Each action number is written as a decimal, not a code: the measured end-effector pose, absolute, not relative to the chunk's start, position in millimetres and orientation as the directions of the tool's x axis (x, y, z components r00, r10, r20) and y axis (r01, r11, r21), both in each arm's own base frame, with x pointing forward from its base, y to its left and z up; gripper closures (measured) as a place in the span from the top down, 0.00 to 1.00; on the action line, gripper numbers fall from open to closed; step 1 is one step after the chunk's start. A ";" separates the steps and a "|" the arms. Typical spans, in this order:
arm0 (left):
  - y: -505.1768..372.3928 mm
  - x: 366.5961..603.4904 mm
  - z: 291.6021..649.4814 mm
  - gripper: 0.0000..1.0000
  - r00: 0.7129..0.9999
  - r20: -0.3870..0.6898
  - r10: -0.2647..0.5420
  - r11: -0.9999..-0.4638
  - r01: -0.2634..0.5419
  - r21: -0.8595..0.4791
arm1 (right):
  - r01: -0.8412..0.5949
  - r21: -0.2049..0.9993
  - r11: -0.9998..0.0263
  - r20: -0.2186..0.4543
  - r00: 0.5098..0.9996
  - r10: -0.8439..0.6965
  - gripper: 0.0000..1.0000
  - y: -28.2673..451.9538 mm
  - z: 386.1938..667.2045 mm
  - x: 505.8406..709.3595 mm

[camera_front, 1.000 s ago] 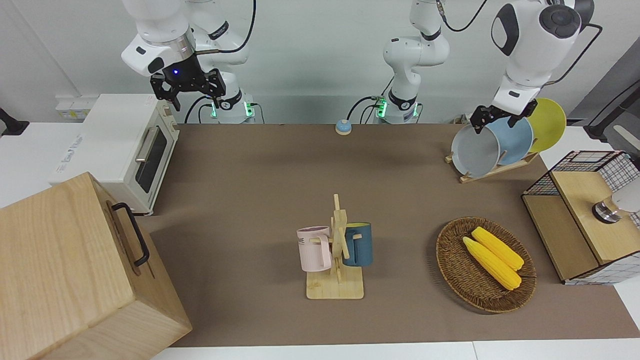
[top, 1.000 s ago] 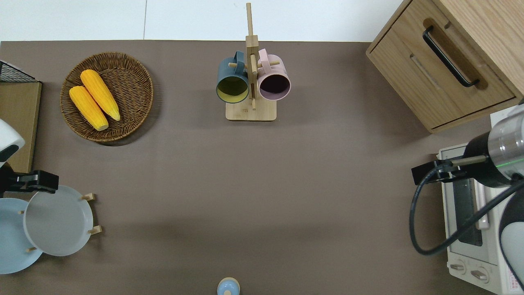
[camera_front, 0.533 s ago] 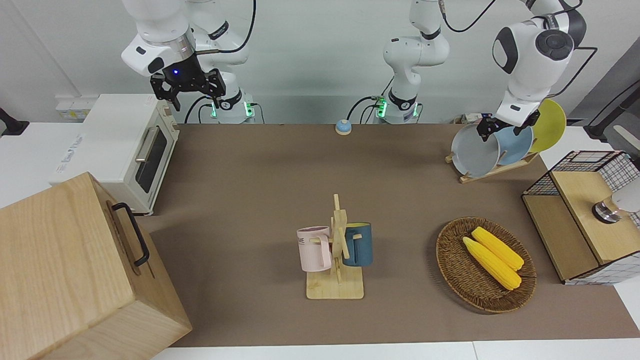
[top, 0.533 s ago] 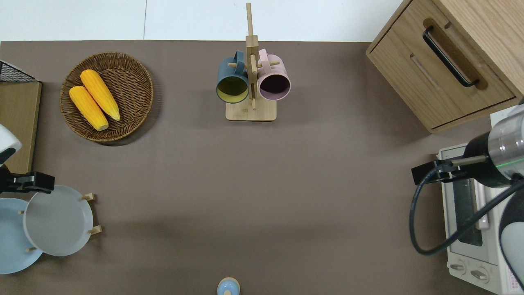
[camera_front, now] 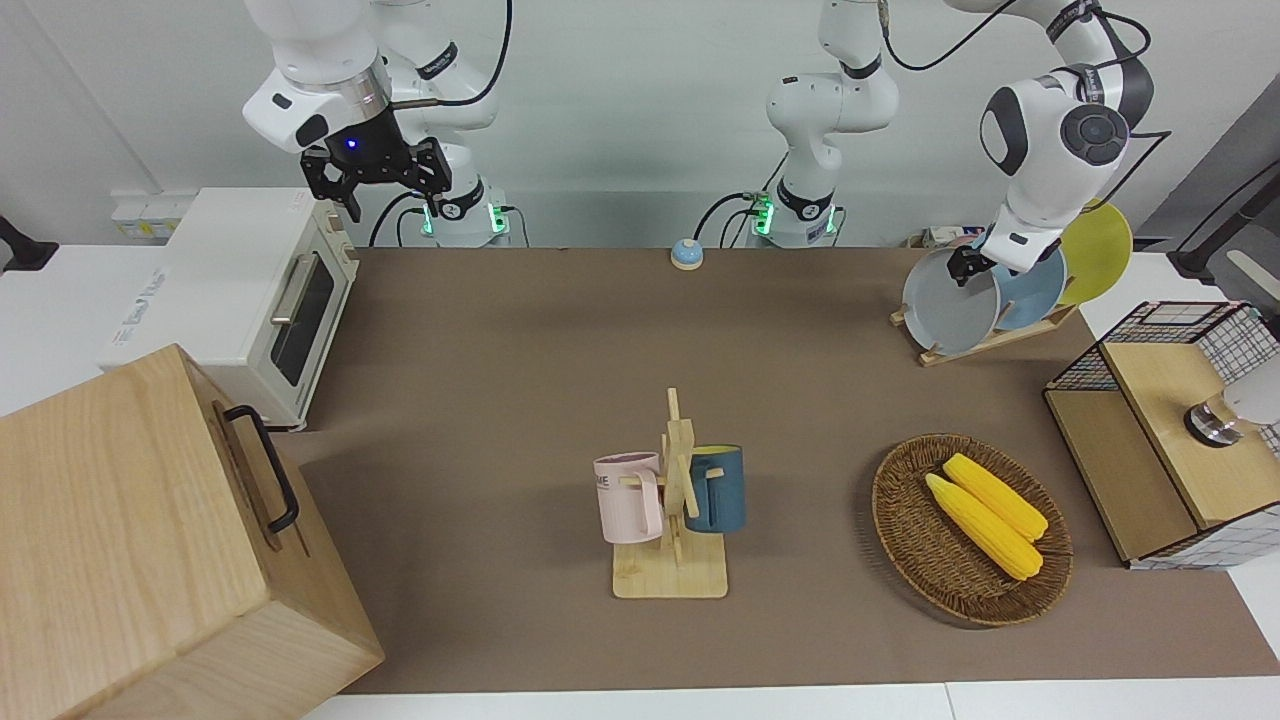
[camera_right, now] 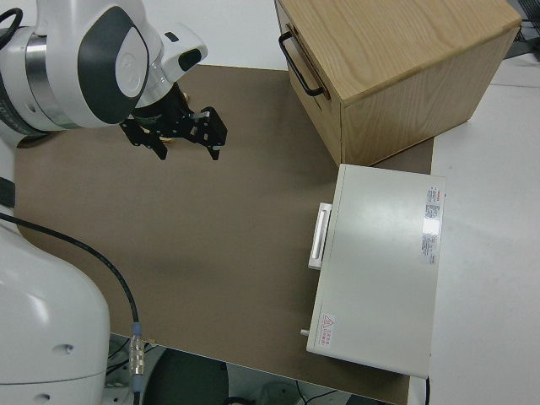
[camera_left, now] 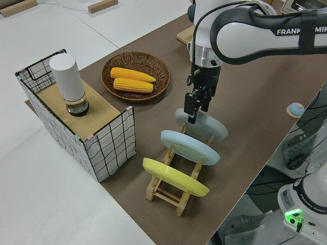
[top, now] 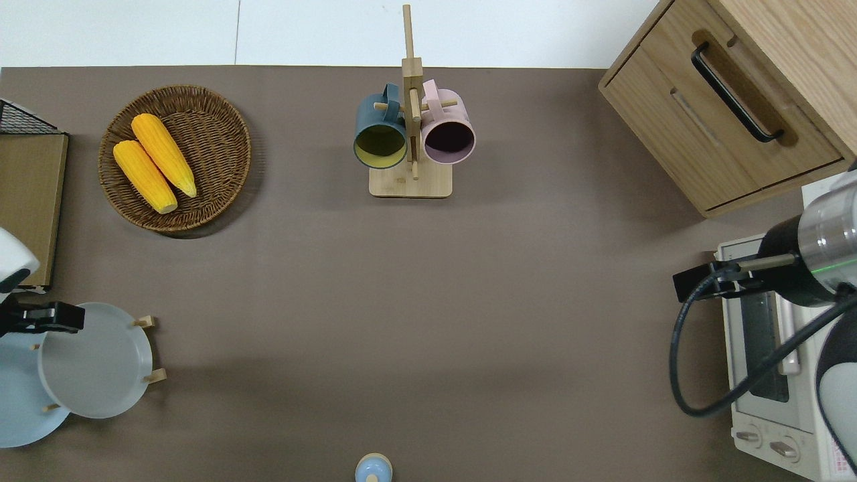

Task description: Pick gray plate from low plate rack and place it on table with left arm

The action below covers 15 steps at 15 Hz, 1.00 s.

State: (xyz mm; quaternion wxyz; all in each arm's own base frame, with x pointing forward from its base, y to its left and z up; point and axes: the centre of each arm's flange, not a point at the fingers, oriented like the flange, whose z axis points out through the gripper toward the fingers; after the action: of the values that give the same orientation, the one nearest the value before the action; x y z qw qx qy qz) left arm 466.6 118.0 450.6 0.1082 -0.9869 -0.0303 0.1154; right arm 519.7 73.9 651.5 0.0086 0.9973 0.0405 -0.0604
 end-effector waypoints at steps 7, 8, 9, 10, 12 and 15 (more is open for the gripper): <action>118.0 466.9 455.6 0.12 0.976 -0.202 0.082 -0.974 0.035 -0.224 | 0.082 0.012 -0.997 -0.121 0.989 0.080 0.99 73.9 651.5 519.7; 117.8 466.5 457.1 0.12 0.977 -0.199 0.082 -0.974 0.036 -0.224 | 0.082 0.012 -0.997 -0.121 0.989 0.080 0.99 73.9 651.5 519.7; 117.8 466.3 457.9 0.12 0.977 -0.197 0.081 -0.974 0.036 -0.224 | 0.082 0.012 -0.997 -0.121 0.989 0.080 0.99 73.9 651.5 519.7; 117.8 466.4 458.6 0.12 0.977 -0.195 0.081 -0.974 0.036 -0.224 | 0.082 0.012 -0.997 -0.121 0.989 0.080 0.99 73.9 651.5 519.7; 118.3 467.7 464.4 0.12 0.980 -0.183 0.082 -0.973 0.039 -0.225 | 0.082 0.012 -0.997 -0.121 0.989 0.080 0.99 73.9 651.5 519.7; 119.7 467.8 481.0 0.12 0.983 -0.160 0.086 -0.972 0.048 -0.228 | 0.082 0.012 -0.997 -0.121 0.989 0.080 0.99 73.9 651.5 519.7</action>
State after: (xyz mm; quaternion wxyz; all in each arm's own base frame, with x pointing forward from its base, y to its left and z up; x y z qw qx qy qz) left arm 467.8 119.7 481.0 0.1123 -0.9894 -0.0341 0.0849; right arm 519.7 73.9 651.5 0.0086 0.9973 0.0405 -0.0604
